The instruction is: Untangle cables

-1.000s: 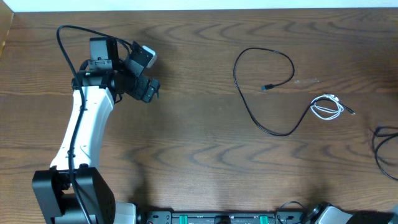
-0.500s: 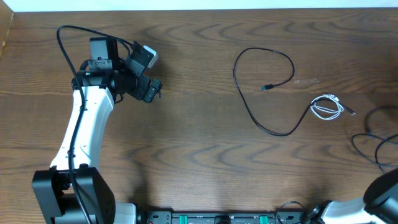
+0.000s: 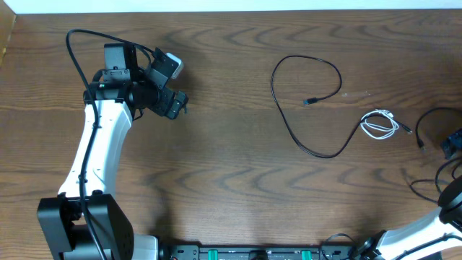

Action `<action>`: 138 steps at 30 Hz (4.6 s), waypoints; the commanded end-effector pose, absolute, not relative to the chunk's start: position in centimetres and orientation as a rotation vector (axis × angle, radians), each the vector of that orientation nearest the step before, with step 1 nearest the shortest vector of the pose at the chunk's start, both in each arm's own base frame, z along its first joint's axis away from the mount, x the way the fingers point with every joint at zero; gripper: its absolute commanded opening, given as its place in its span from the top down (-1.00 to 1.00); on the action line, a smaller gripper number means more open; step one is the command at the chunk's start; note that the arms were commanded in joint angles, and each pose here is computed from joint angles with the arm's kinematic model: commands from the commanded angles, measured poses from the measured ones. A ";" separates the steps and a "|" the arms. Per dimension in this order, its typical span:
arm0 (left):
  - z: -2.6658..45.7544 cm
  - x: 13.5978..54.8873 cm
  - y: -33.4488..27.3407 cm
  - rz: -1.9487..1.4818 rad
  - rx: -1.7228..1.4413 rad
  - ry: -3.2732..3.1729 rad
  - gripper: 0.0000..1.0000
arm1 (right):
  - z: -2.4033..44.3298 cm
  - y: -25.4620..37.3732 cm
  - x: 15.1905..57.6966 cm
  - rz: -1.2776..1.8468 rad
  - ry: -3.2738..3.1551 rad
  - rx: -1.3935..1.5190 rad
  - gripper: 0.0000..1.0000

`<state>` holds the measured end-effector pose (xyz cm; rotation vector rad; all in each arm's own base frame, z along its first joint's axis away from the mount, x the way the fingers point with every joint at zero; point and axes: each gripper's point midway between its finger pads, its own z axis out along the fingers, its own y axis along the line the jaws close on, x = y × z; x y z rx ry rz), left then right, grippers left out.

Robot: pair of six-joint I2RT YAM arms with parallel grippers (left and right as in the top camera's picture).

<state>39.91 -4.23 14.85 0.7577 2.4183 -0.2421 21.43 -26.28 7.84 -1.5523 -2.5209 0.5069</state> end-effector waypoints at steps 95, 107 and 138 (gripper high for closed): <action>14.0 39.0 -4.5 -0.300 0.741 2.467 -0.85 | 5.6 -9.5 32.9 0.149 -2.928 -1.012 -0.83; 14.0 39.0 -4.5 -0.299 0.741 2.467 -0.85 | 0.8 -7.6 33.5 -0.033 -2.977 -1.074 0.08; 14.0 39.0 -4.5 -0.300 0.741 2.466 -0.85 | 14.3 11.8 43.2 -0.362 -3.506 -0.228 0.98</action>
